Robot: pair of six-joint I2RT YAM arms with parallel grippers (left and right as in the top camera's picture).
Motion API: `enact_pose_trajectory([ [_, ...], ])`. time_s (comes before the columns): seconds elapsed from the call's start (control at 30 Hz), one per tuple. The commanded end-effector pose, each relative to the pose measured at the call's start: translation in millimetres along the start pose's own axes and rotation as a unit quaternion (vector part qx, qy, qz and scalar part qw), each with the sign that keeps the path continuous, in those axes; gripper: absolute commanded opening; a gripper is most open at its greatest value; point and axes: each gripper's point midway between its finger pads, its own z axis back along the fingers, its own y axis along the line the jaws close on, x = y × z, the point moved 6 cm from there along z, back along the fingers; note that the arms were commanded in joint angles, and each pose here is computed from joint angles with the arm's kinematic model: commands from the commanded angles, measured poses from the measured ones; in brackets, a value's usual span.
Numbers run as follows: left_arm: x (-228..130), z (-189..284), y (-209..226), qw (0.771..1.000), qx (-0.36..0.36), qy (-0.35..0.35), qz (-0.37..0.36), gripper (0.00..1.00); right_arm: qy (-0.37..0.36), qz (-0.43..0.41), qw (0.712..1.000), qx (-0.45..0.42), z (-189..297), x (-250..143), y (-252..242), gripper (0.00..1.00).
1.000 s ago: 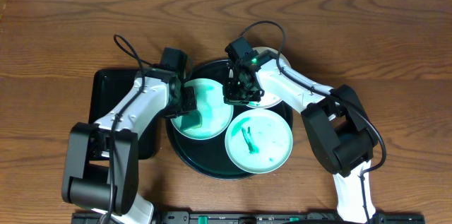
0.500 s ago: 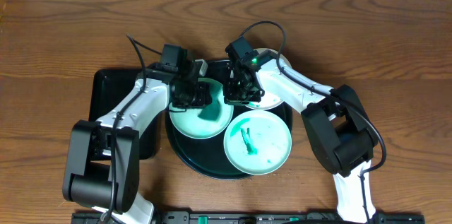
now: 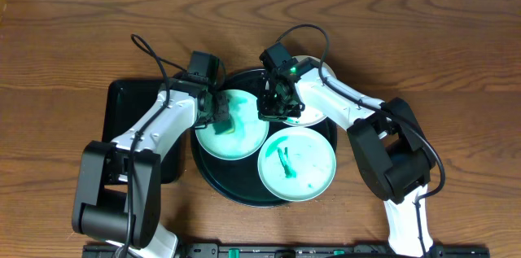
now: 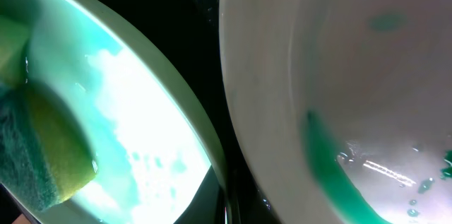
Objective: Clean dirty plates on tray and stack at the side
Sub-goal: 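Scrub the left white plate with the sponge in the left gripper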
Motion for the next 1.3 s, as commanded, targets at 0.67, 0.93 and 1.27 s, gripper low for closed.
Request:
enact_pose_trajectory([
  [0.67,-37,-5,-55,0.977,-0.149,0.075,-0.136,0.07,0.011,-0.019,1.0,-0.017,-15,1,-12,0.01],
  [0.93,-17,-13,-41,0.987,-0.092,0.025,-0.126,0.07,0.012,-0.02,1.0,-0.017,-15,0,-12,0.01],
  [1.27,5,-4,15,0.985,0.159,-0.067,0.013,0.07,0.013,-0.02,1.0,-0.018,-15,0,-12,0.01],
])
